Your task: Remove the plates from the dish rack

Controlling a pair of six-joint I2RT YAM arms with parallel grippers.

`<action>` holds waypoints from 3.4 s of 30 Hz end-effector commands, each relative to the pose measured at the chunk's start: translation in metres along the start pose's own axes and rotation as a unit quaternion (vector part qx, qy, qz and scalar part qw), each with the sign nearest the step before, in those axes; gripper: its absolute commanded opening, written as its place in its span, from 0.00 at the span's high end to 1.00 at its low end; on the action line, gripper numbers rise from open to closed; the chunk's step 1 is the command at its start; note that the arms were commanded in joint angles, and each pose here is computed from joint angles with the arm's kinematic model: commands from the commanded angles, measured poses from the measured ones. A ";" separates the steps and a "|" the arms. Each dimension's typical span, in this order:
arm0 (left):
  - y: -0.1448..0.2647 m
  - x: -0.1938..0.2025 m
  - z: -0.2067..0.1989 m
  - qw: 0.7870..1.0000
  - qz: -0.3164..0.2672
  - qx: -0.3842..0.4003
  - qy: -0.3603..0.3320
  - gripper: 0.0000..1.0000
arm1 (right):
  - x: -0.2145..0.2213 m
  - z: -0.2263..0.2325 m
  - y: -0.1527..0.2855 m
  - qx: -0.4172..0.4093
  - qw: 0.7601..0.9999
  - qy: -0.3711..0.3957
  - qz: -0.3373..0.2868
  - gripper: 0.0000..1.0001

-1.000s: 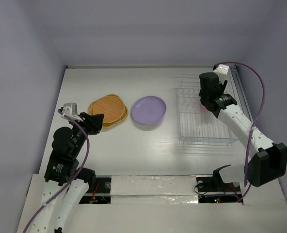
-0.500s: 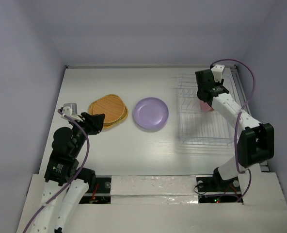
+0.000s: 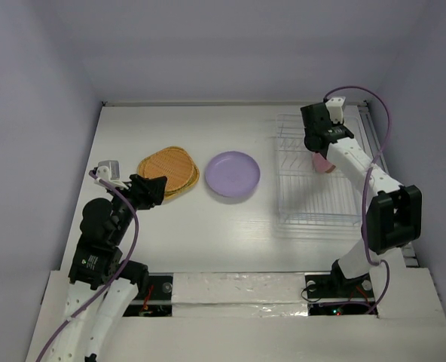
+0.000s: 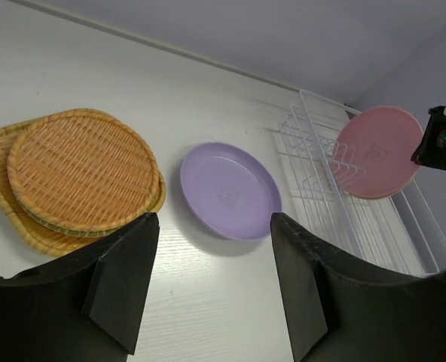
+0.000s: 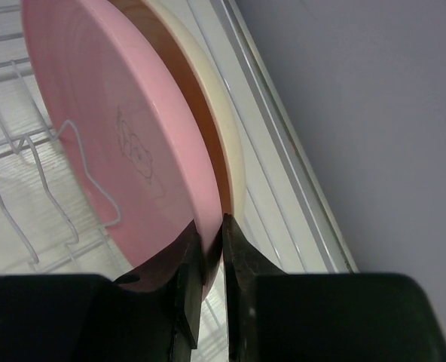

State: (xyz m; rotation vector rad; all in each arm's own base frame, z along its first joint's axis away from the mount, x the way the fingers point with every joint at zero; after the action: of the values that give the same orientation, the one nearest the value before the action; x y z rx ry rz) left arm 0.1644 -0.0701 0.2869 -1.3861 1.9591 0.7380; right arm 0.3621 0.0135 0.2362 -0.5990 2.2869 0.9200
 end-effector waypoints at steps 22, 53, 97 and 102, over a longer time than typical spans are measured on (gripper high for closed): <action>-0.002 -0.006 -0.004 1.000 -0.016 0.014 -0.003 0.42 | -0.079 0.007 0.173 -0.272 0.933 -0.095 -0.218 1.00; -0.003 -0.005 -0.002 1.000 -0.015 0.009 -0.002 0.42 | -0.002 0.190 0.125 -0.452 0.886 -0.078 -0.074 0.97; 0.013 -0.006 -0.018 0.998 -0.026 0.062 -0.004 0.47 | 0.012 -0.040 0.002 -0.019 0.982 -0.184 -0.047 0.37; 0.016 -0.007 -0.019 0.997 -0.030 0.067 -0.003 0.46 | 0.012 -0.030 -0.013 0.009 0.990 -0.143 -0.018 0.50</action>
State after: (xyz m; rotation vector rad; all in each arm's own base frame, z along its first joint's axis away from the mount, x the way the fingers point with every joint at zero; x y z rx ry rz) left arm 0.1498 -0.0733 0.2966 -1.3579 1.9426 0.6421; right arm 0.3465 -0.0108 0.2180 -0.4804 2.0004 1.0025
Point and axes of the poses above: each gripper's point midway between its finger pads, its own y axis back along the fingers, its own z axis along the line the jaws close on, x = y × z, the point moved 6 cm from there along y, back along the fingers, and after that the axes turned 11 degrees about y, right-handed, at the moved point
